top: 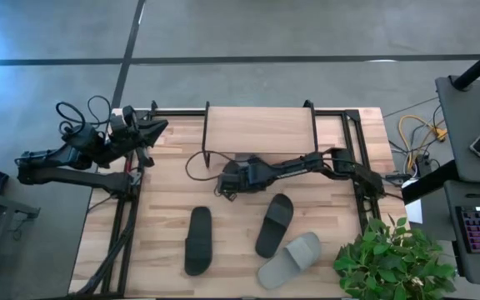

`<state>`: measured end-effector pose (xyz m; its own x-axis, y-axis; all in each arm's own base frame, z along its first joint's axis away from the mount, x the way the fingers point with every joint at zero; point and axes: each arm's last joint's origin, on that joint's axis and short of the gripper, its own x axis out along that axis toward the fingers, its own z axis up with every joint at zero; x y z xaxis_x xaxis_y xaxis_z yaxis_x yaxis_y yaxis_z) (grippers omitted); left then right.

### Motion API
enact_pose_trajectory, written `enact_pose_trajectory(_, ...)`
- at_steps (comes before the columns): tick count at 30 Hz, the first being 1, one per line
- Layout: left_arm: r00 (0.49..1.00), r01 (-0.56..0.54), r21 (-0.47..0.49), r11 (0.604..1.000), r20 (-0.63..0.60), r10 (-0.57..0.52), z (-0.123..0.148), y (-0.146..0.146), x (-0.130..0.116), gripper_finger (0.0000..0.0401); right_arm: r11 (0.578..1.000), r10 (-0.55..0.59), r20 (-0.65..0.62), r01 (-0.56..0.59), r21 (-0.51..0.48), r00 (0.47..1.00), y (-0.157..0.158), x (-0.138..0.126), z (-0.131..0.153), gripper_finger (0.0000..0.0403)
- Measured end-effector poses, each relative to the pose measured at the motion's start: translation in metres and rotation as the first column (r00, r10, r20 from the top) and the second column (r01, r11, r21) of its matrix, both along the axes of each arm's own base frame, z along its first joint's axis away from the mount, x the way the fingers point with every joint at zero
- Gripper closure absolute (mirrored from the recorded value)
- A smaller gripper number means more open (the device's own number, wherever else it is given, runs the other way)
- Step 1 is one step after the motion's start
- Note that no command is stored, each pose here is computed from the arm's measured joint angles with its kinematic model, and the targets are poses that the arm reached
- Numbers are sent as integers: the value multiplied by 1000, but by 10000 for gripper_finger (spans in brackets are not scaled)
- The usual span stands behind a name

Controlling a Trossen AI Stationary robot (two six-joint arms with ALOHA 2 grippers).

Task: Pick and place slides into the shelf
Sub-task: Put the right gray slide under the shelf, then put the gray slide under the shelf

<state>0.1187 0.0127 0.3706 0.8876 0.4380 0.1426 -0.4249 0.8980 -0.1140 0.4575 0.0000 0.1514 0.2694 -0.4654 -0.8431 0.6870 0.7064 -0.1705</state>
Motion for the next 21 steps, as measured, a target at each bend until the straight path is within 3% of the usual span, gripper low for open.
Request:
enact_pose_trajectory(6,1000,0,0,1000,0,0,0,0,0,401,998,-56,-49,57,15,997,-7,-8,1,390)
enact_pose_trajectory(15,1000,4,0,1000,1,-4,0,0,0,401,988,157,48,-156,-16,986,34,-20,66,390)
enact_pose_trajectory(19,1000,4,1,1000,1,-4,0,0,0,401,960,245,78,-253,121,966,53,-36,94,390)
enact_pose_trajectory(21,1000,4,1,1000,1,-4,0,0,0,401,942,259,36,-260,213,965,63,-49,101,389)
